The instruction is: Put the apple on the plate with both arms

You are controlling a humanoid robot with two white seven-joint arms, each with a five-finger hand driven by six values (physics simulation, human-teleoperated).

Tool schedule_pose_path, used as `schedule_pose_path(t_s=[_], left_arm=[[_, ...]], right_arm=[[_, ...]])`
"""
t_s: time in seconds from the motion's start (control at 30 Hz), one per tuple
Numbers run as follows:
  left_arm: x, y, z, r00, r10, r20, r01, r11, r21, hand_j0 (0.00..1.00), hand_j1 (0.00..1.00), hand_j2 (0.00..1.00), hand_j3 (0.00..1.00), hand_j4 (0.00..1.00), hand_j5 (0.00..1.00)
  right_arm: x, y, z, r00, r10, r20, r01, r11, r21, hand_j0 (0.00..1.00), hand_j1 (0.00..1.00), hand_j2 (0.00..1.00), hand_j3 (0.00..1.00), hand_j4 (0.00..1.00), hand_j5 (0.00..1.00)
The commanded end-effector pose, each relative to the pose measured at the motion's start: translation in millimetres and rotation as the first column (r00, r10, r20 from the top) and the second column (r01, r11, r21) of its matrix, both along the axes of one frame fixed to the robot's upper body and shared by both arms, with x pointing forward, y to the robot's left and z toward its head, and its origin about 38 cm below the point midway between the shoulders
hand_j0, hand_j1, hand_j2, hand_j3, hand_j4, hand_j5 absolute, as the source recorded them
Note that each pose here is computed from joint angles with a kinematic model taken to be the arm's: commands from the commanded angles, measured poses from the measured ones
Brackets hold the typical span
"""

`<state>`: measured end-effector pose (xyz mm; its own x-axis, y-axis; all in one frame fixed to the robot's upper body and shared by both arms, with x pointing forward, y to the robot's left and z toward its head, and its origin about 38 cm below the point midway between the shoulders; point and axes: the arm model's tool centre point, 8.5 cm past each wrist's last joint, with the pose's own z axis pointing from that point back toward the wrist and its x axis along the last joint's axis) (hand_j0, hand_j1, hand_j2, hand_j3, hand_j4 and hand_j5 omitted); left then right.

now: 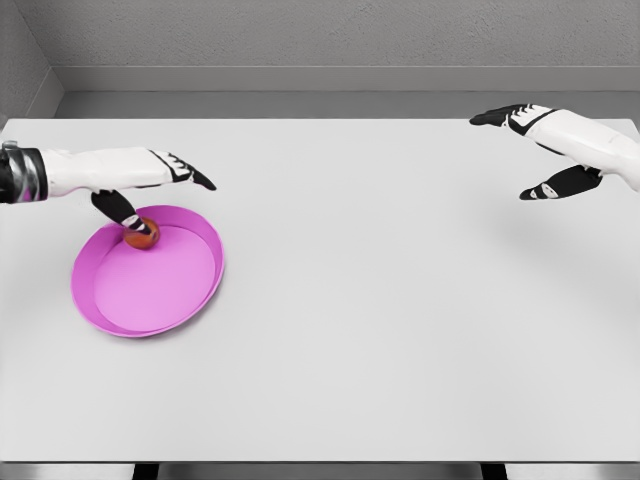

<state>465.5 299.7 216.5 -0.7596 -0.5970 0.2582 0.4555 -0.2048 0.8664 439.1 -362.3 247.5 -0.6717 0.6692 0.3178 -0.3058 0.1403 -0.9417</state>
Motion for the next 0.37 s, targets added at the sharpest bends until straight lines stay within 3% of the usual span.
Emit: schedule_pose_path(t_s=[0.0,0.03,0.07,0.13,0.33], left_arm=[[-7.2,-63,2.8,0.99,-0.139,0.018,0.14,0.987,-0.077,1.0,1.0,1.0,1.0,1.0,1.0],[-12.0,-80,5.6,0.983,-0.183,0.029,0.184,0.978,-0.093,1.0,1.0,1.0,1.0,1.0,1.0],[-23.1,-109,13.3,0.964,-0.261,0.057,0.266,0.956,-0.121,1.0,1.0,1.0,1.0,1.0,1.0],[-38.9,-137,23.3,0.935,-0.343,0.091,0.353,0.925,-0.143,1.0,1.0,1.0,1.0,1.0,1.0],[-37.7,-136,22.3,0.936,-0.339,0.089,0.349,0.926,-0.141,1.0,1.0,1.0,1.0,1.0,1.0]], right_arm=[[0.0,-1,0.9,1.0,-0.002,-0.001,0.002,1.0,0.007,1.0,1.0,1.0,1.0,1.0,1.0],[0.0,-1,0.9,1.0,-0.002,-0.001,0.002,1.0,0.007,1.0,1.0,1.0,1.0,1.0,1.0],[-0.2,-1,1.4,1.0,-0.001,0.0,0.001,1.0,0.005,1.0,1.0,1.0,1.0,1.0,1.0],[-0.1,0,1.2,1.0,-0.001,0.0,0.001,1.0,0.007,1.0,1.0,1.0,1.0,1.0,1.0],[-1.3,2,2.8,1.0,0.007,0.006,-0.007,1.0,0.004,1.0,1.0,1.0,1.0,1.0,1.0]])
